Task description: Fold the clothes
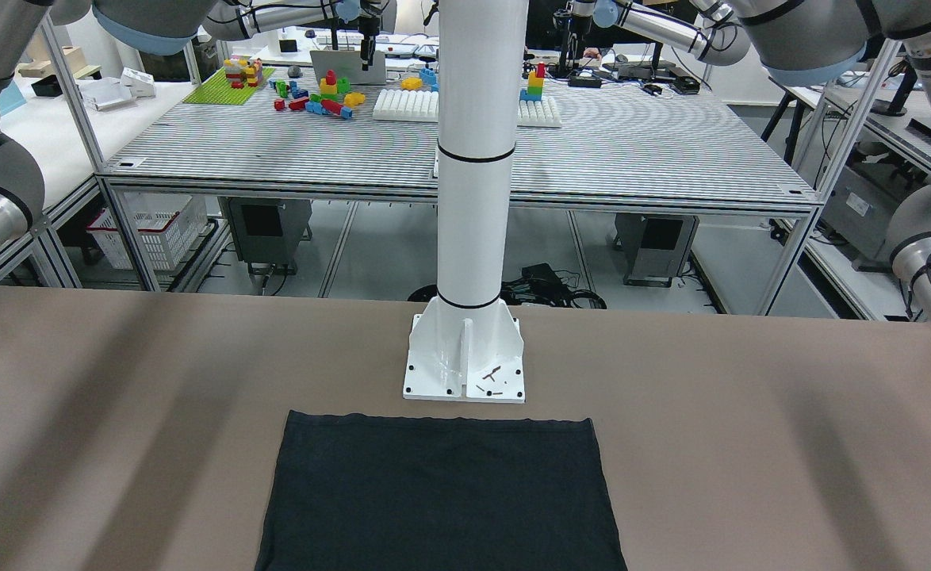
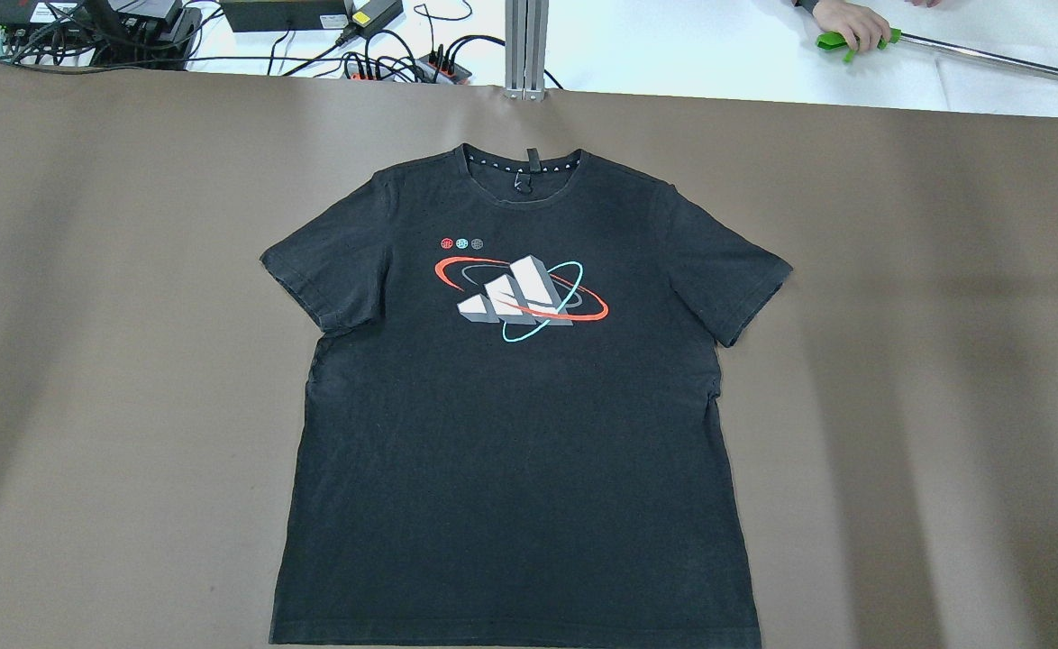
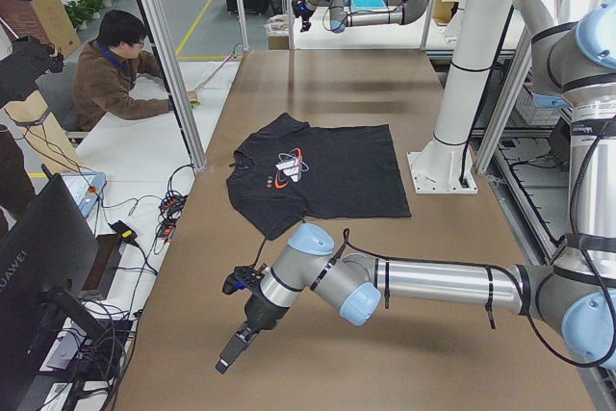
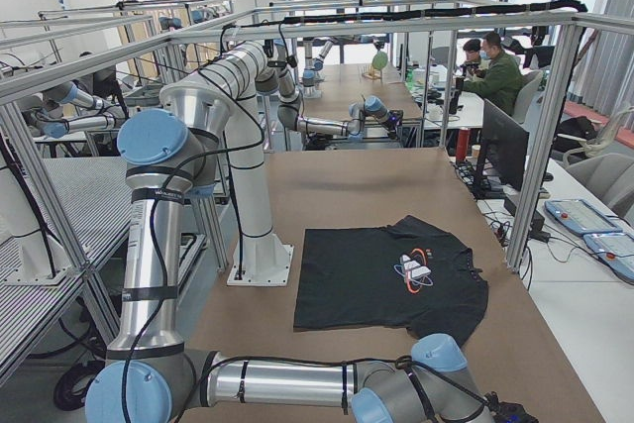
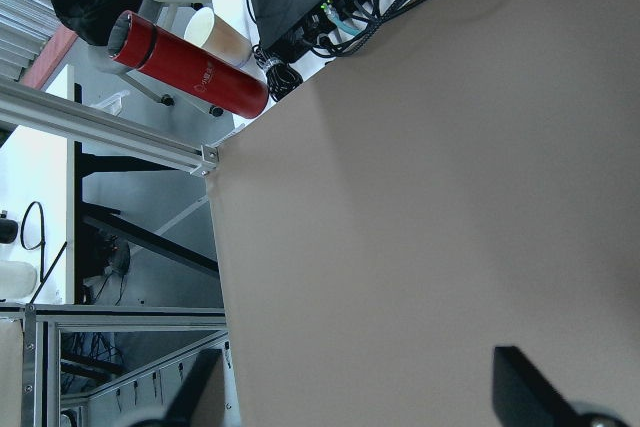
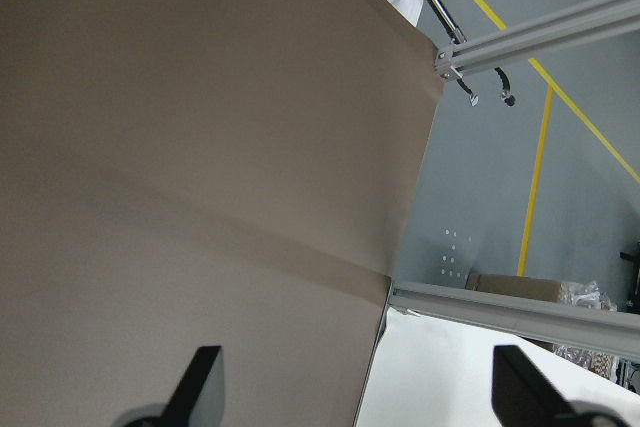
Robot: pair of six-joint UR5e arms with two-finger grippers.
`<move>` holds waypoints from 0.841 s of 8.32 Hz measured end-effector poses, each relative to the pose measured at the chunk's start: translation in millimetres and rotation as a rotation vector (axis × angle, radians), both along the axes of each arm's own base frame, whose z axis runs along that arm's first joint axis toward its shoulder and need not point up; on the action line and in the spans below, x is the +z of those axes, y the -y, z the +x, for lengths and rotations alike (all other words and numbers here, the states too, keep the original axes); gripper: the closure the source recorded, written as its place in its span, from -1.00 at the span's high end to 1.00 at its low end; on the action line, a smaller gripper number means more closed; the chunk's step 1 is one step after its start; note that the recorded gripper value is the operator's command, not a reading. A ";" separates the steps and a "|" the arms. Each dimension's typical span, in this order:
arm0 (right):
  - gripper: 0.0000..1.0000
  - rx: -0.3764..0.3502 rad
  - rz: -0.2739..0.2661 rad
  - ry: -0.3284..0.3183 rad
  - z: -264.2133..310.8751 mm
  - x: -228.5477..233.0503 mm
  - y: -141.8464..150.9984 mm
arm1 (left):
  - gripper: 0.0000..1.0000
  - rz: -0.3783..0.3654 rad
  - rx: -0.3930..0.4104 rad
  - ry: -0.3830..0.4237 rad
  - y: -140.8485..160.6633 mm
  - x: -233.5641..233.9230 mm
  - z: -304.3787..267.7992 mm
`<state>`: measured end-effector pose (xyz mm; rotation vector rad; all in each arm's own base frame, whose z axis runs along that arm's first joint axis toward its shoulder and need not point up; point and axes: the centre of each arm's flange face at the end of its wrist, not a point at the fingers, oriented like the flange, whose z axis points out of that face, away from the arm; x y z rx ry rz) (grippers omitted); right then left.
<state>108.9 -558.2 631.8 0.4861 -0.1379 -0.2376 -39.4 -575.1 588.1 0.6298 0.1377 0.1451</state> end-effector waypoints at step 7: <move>0.88 -0.014 0.003 0.008 -5.5 -2.3 1.4 | 0.89 0.010 0.017 -0.012 -1.9 7.0 2.7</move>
